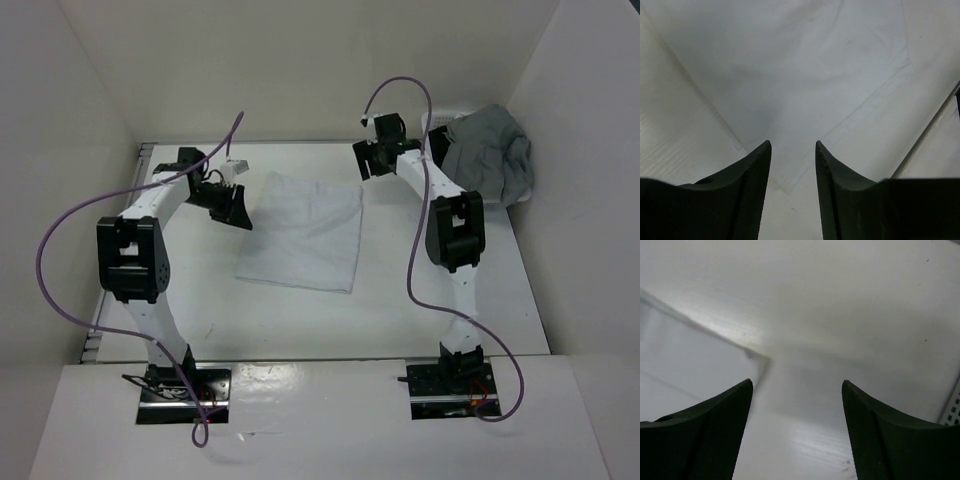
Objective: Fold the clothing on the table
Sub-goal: Flatten the skirt out
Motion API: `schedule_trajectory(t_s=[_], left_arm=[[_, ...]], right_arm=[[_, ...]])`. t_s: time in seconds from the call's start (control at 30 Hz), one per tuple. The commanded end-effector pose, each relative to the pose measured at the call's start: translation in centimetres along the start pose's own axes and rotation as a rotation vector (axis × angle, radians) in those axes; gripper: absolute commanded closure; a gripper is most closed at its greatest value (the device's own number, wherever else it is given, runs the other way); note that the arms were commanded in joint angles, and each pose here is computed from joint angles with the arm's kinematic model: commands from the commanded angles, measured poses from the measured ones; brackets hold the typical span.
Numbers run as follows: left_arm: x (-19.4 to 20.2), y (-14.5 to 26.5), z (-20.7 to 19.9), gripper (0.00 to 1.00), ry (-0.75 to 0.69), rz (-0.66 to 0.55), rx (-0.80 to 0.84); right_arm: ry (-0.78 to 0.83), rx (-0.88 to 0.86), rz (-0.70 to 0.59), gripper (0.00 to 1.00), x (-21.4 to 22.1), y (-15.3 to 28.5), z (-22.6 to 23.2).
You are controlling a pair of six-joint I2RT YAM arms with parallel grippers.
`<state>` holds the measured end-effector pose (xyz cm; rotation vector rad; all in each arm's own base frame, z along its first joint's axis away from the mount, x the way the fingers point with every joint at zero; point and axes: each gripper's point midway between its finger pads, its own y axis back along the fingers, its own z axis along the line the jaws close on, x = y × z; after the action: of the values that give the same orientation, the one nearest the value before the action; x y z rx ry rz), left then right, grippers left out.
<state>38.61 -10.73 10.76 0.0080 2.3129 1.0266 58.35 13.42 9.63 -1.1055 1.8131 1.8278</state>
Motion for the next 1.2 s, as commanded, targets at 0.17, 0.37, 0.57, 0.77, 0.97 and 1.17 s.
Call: schedule_trajectory(t_s=[0.17, 0.37, 0.57, 0.77, 0.97, 1.17], left_arm=[[-4.0, 8.6, -5.8, 0.32, -0.219, -0.200, -0.176], [-3.9, 10.7, -7.6, 0.13, -0.285, -0.274, -0.261], [-3.7, 6.1, -5.6, 0.10, -0.281, -0.192, -0.292], [-6.0, 0.7, -2.9, 0.15, -0.285, -0.094, -0.336], [-10.0, -1.5, -0.3, 0.18, -0.289, -0.103, -0.374], [-11.2, -3.7, 2.1, 0.19, -0.266, -0.098, -0.395]], right_arm=[[-0.033, -0.133, -0.111, 0.05, -4.3, 19.2, 1.8], [-0.015, -0.116, -0.181, 0.02, 0.2, 26.5, 1.6], [-0.038, -0.080, -0.125, 0.02, 6.7, 26.0, -0.1], [-0.095, -0.016, -0.132, 0.02, 8.2, 25.3, -2.7], [-0.100, -0.068, -0.131, 0.02, 8.8, 25.1, -1.9], [-0.090, -0.090, -0.126, 0.02, 8.9, 24.8, -1.6]])
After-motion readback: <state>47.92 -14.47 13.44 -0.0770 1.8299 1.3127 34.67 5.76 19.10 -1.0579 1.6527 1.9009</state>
